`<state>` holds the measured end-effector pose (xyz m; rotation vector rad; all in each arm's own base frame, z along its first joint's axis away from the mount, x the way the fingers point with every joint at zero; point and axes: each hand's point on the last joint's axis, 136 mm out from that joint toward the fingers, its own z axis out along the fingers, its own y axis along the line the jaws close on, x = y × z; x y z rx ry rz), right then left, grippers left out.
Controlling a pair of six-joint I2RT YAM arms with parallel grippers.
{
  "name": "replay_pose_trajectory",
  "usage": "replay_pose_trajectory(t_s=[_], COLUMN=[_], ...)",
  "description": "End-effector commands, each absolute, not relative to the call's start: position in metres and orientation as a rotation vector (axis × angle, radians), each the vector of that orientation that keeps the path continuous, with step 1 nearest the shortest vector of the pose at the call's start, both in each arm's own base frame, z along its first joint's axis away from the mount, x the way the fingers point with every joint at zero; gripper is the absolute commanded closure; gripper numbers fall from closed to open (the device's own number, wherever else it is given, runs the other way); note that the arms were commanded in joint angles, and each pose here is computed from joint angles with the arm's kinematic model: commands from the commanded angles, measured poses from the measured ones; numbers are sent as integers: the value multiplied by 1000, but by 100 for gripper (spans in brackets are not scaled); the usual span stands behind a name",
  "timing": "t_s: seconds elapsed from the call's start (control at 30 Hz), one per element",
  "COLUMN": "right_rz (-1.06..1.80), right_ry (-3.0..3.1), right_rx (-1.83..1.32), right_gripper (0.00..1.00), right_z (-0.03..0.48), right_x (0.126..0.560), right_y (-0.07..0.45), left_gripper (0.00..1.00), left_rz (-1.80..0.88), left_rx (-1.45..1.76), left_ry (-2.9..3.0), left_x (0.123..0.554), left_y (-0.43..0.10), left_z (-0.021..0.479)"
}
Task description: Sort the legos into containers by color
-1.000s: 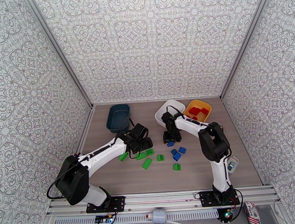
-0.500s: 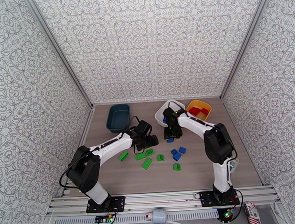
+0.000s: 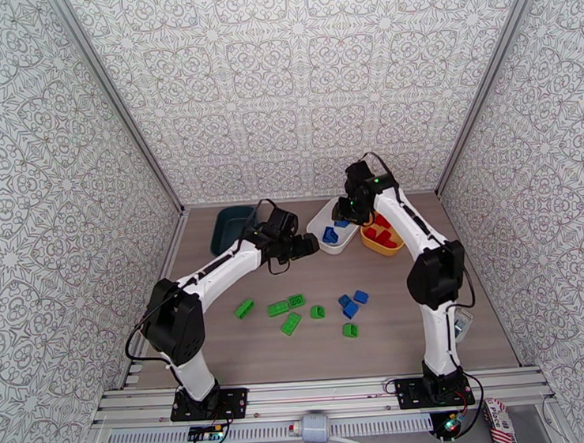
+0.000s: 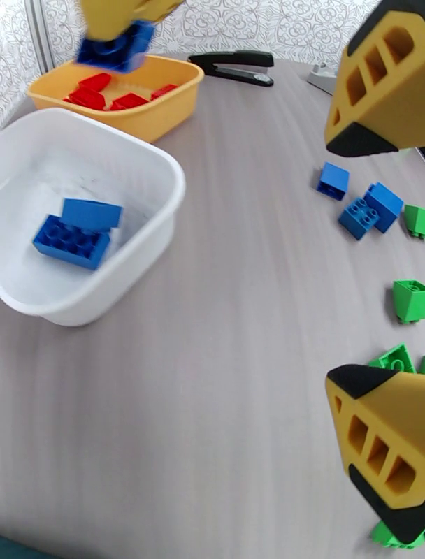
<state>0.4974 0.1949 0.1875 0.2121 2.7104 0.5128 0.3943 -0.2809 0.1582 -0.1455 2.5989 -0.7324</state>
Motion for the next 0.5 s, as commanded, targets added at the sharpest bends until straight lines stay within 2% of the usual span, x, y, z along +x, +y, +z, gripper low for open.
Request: replay_pose_trajectory(t_s=[0.0, 0.17, 0.47], right_rz=[574, 624, 568], right_ry=[2760, 2731, 2743], right_rx=[303, 338, 276], right_gripper=[52, 35, 34], right_z=[176, 181, 193], right_x=[506, 519, 487], right_y=[192, 189, 176], left_gripper=[17, 19, 21], left_rz=[-758, -756, -715], left_rx=[-133, -152, -196], left_ry=[2583, 2582, 2631], left_x=[404, 405, 390], left_y=[-279, -271, -264], left_z=[165, 166, 149])
